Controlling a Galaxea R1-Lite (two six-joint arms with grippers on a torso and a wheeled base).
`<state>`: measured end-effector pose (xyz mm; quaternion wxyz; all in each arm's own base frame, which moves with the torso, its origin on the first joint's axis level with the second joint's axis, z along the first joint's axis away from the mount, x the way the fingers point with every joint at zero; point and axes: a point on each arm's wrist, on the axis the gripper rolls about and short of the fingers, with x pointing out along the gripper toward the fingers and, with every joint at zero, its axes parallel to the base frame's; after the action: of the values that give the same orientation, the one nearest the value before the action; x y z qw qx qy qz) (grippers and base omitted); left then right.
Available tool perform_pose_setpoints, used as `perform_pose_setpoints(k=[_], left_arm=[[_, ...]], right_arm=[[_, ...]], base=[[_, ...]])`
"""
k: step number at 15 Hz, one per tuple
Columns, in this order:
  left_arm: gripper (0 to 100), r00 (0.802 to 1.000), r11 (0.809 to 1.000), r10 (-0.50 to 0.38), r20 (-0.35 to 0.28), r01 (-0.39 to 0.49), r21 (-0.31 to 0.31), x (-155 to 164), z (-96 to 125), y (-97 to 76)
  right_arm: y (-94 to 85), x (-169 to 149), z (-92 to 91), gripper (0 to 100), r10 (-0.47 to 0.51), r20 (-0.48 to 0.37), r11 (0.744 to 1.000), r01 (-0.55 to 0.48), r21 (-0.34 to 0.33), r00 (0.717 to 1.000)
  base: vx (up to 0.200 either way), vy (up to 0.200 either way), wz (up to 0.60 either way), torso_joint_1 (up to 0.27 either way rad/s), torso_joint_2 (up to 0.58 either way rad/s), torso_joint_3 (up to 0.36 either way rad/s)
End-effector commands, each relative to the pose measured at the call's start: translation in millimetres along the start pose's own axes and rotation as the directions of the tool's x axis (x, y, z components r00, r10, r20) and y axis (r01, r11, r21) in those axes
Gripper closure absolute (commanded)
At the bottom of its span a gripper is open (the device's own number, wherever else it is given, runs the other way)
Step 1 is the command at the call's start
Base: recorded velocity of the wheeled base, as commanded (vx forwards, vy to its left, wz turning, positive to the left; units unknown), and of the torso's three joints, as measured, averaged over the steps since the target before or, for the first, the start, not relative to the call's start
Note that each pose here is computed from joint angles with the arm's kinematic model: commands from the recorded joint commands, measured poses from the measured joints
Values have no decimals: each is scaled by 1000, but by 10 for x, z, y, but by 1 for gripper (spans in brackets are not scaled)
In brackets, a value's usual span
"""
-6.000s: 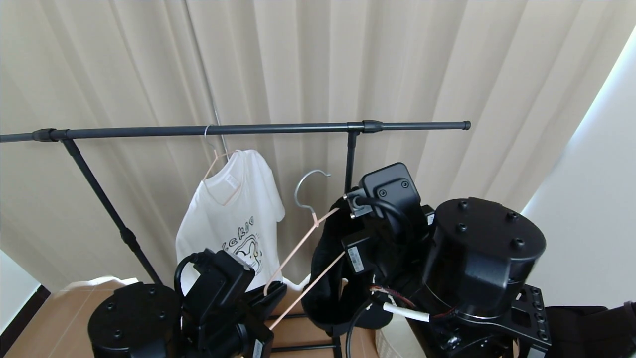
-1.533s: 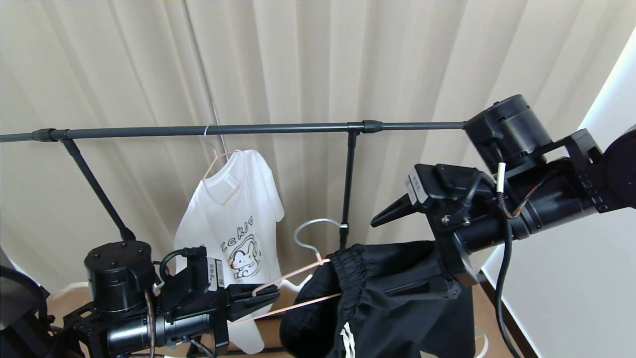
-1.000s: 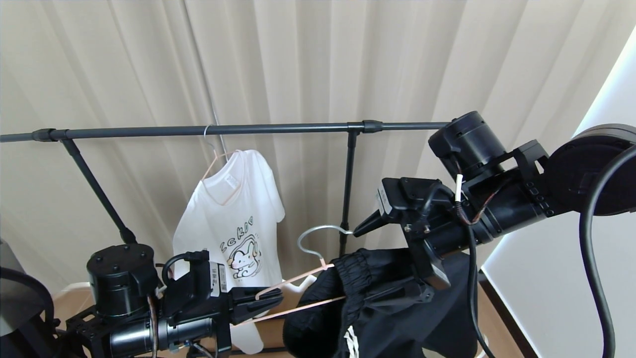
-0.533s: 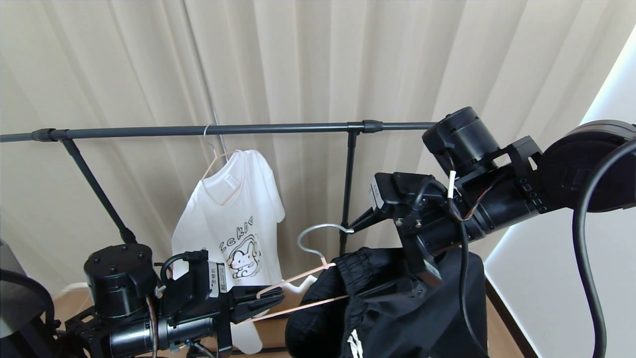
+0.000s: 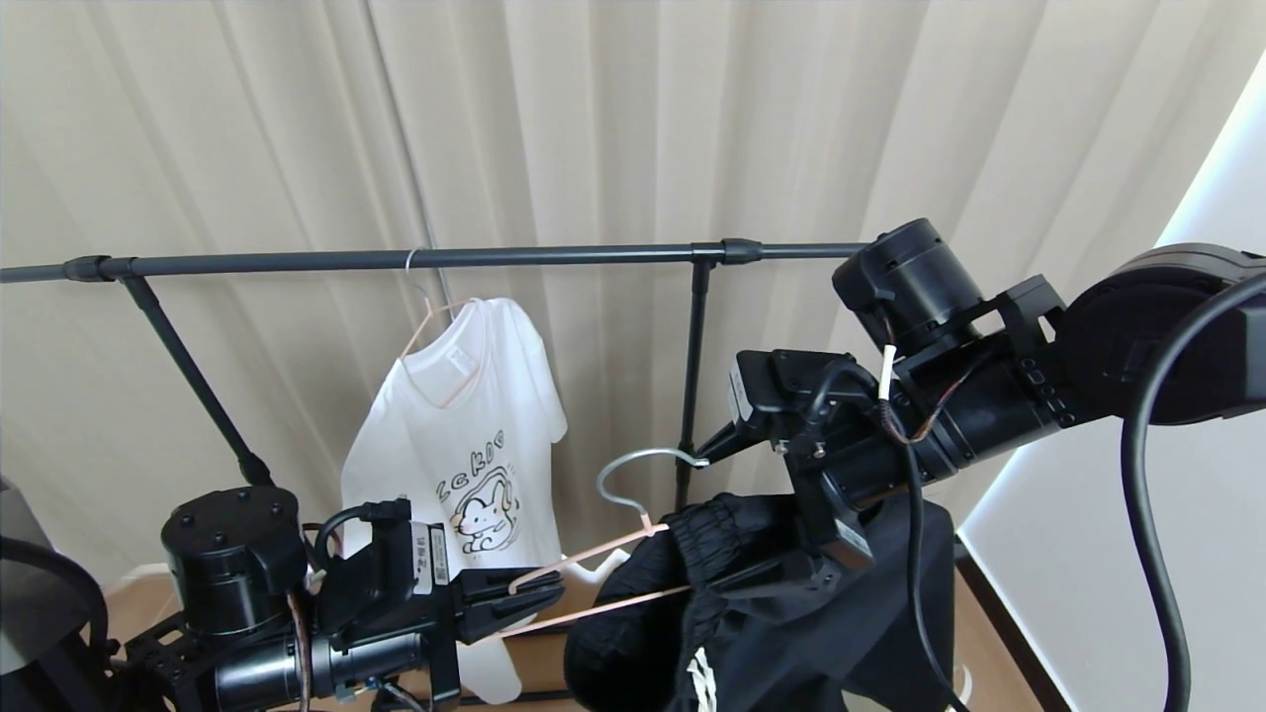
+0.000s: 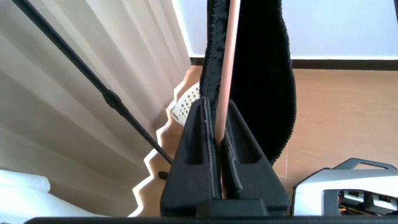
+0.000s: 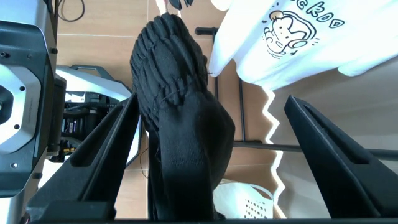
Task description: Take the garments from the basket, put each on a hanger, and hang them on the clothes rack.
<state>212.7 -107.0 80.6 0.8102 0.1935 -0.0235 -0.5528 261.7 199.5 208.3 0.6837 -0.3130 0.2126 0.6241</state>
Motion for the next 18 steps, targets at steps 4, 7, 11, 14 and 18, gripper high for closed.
perform_pose_setpoints(k=[4,7,11,14,18], left_arm=[[100,1000,1000,0,2,0,-1,-2,-3,-4],[100,1000,1000,-1,1,1,-5,0,-6,-5],[100,1000,1000,5,13,-5,15,40,-47,20],[100,1000,1000,-9,-7,9,-11,92,-197,-11],[100,1000,1000,-15,-14,15,-20,99,-223,-18]], right_arm=[[1,-5,5,100,0,2,1000,0,-2,1000],[16,-24,8,100,-1,3,1000,1,-3,1000],[24,-33,6,100,0,1,1000,0,-1,1000],[29,-36,5,100,1,0,1000,-1,0,1000],[42,-64,16,100,-2,3,1000,2,-3,1000]], base=[[0,0,0,0,0,0],[0,0,0,0,0,0],[0,0,0,0,0,0],[0,0,0,0,0,0],[0,0,0,0,0,0]])
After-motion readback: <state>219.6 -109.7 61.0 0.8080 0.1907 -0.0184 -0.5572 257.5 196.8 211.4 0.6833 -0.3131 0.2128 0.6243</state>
